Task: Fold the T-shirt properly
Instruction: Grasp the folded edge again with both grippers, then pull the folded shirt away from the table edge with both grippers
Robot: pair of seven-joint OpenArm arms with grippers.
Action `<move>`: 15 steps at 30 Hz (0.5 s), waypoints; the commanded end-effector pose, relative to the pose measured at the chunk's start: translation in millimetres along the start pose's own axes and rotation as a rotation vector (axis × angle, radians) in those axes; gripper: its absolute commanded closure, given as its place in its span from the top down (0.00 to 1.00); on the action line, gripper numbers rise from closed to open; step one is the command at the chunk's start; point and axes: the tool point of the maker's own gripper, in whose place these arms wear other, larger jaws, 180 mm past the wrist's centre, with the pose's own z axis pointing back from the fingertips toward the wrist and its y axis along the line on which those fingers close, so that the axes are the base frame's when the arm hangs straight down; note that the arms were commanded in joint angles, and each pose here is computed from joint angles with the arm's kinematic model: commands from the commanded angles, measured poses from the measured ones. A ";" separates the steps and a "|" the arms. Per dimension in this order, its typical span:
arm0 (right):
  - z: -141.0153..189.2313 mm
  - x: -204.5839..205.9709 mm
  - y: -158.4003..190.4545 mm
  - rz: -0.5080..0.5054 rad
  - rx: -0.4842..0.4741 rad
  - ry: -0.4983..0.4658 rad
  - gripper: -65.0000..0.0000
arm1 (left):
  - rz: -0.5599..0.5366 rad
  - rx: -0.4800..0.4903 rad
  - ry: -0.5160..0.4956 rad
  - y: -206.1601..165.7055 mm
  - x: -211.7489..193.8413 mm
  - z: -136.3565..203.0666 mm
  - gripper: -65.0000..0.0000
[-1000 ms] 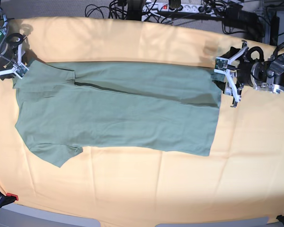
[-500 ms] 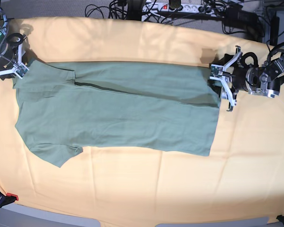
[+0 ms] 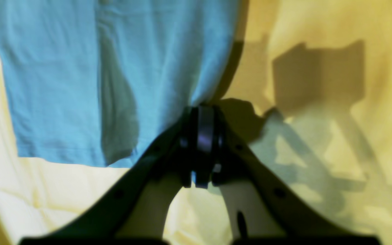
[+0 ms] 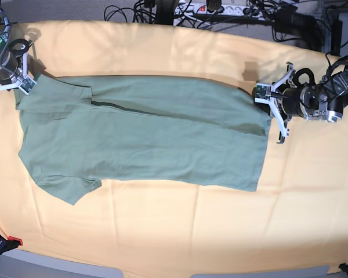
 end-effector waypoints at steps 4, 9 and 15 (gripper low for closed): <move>4.2 -2.4 -15.1 0.097 -0.027 0.027 0.00 | -0.009 -0.005 -0.006 2.7 0.9 12.4 0.00; 15.2 -2.7 -6.2 0.168 0.060 0.045 0.00 | -0.014 -0.071 -0.018 -14.3 4.7 28.9 0.00; 30.3 -5.9 -1.9 0.282 0.090 0.073 0.00 | -0.025 -0.076 0.007 -18.9 -0.1 41.0 0.00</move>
